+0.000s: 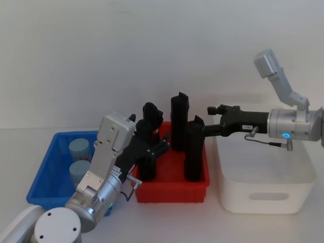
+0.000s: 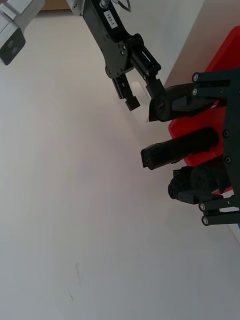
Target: Pick the cotton swabs from the blue box and place them into the white box.
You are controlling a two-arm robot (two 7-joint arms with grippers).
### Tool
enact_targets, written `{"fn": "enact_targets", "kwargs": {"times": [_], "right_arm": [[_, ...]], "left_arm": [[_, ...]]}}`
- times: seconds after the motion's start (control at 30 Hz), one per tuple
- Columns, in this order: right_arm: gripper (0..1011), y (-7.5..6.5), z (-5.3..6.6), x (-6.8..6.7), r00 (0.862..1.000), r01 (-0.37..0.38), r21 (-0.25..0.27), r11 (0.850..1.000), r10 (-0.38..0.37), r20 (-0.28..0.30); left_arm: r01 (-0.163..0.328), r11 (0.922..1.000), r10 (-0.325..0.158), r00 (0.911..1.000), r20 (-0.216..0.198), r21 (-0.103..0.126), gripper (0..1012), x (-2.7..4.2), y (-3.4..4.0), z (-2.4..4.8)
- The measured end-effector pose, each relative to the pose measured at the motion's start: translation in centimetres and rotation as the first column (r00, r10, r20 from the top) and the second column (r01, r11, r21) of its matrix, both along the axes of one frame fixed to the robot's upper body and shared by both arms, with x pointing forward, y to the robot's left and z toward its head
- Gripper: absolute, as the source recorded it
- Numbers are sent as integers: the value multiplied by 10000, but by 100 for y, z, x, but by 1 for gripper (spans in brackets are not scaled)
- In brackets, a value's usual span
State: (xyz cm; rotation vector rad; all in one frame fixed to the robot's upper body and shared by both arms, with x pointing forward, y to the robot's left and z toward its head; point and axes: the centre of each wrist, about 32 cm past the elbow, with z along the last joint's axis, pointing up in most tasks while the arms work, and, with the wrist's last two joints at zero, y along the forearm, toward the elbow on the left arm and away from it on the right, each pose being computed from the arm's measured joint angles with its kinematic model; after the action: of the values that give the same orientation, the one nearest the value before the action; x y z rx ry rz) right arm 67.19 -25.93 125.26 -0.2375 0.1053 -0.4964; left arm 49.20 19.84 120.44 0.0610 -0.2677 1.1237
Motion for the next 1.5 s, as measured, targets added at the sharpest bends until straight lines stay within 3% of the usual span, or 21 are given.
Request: {"fn": "enact_targets", "kwargs": {"times": [0.43, 0.9, 1.5], "right_arm": [[1002, 183, 45, 209, 9928, -1075, -972, 9894, 1016, -632], [1002, 305, 40, 258, 9926, -1184, -1291, 9845, 1137, -436], [1002, 530, -116, 307, 9907, -1280, -1573, 9792, 1191, -653]], "left_arm": [[0, 10000, 0, 10000, 0, 0, 1004, 0, 0, 0], [-1, 10000, 1, 10000, 0, 0, 1004, 0, 0, 0], [-1, 10000, 1, 10000, 0, 0, 1004, 0, 0, 0]]}}
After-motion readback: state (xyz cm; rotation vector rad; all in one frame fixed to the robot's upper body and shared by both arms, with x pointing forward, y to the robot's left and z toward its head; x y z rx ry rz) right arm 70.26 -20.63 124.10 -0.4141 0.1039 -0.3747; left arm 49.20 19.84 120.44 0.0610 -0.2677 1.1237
